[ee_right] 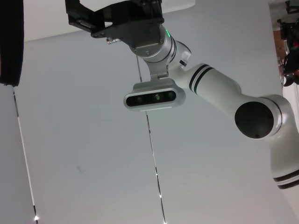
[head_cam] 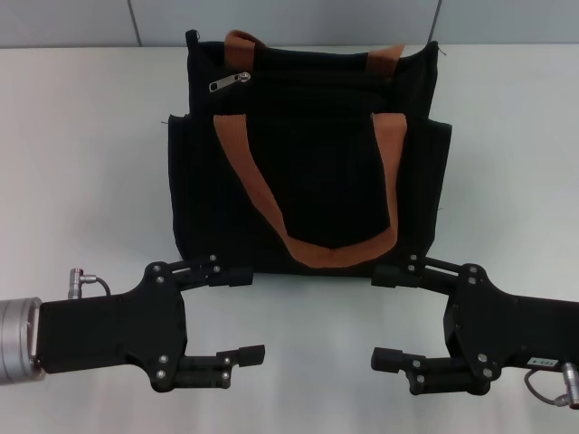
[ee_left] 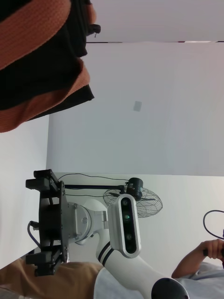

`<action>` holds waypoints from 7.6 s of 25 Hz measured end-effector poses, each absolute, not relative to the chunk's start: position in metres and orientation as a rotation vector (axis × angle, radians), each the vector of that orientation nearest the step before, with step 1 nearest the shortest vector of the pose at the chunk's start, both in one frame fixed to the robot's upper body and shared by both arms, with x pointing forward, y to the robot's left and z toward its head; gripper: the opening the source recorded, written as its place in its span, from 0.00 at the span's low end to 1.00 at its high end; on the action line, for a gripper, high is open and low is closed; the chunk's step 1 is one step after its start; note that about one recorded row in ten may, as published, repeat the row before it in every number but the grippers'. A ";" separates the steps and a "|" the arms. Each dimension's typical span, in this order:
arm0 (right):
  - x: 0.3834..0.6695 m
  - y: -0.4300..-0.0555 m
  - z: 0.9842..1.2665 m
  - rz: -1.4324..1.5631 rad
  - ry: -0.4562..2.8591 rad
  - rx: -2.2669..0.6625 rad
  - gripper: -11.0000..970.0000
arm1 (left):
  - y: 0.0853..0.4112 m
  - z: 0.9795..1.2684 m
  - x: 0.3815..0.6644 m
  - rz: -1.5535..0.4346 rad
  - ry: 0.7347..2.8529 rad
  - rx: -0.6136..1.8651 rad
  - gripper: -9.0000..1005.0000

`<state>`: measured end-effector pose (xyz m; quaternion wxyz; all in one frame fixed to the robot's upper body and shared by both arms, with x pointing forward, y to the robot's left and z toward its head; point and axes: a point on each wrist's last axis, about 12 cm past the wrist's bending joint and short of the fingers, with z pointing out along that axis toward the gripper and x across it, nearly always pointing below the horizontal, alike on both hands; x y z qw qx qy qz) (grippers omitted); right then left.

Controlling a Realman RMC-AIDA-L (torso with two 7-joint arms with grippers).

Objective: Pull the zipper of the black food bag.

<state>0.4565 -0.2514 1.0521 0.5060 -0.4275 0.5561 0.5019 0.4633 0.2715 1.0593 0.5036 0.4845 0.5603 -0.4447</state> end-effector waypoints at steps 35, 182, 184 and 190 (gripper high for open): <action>0.463 -0.239 1.047 1.195 1.354 -1.022 0.86 | 0.315 1.093 0.550 -0.706 1.528 0.641 0.79; 0.581 -0.200 1.137 1.636 1.782 -0.496 0.86 | 0.229 1.124 0.575 -0.944 1.330 0.885 0.09; 0.582 -0.199 1.138 1.642 1.783 -0.496 0.85 | 0.229 1.124 0.575 -0.943 1.330 0.885 0.09; 0.584 -0.197 1.139 1.640 1.792 -0.484 0.85 | 0.229 1.125 0.575 -0.941 1.329 0.886 0.09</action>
